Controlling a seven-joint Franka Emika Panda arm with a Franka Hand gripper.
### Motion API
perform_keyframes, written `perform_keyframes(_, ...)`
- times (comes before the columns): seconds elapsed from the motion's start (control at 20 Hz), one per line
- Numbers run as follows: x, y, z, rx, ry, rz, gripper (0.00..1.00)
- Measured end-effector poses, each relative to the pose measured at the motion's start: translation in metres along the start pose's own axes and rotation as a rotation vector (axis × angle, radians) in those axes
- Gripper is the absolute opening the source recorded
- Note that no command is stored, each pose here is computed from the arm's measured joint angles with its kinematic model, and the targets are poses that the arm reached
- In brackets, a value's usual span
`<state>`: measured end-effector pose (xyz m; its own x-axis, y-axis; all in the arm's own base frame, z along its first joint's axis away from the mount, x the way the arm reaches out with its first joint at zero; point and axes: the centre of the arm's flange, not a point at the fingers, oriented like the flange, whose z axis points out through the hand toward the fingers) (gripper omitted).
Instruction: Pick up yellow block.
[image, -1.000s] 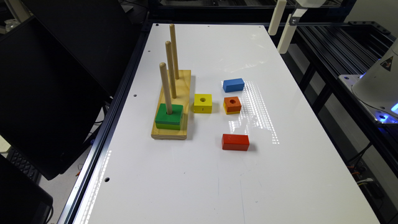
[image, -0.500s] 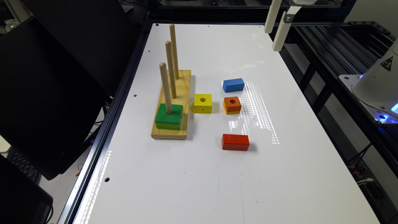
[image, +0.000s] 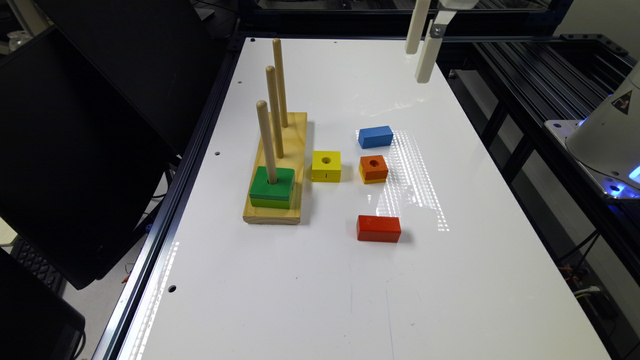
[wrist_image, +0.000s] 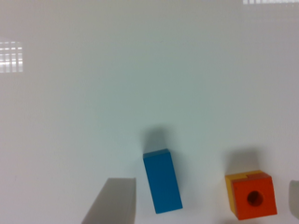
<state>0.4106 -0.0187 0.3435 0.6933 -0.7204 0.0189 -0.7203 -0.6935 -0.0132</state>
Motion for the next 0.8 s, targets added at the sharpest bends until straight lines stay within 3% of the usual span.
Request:
perform_keyframes(0.3,0.0117,-0.012,0.000,0.0007,0.0008,-0.0015,1.00)
perform_keyframes(0.6,0.0186,-0.033,0.002,-0.0008,0.0004,-0.0126,1.00)
perform_keyframes(0.8,0.0152,-0.045,0.002,-0.0015,0.0018,-0.0164,1.00)
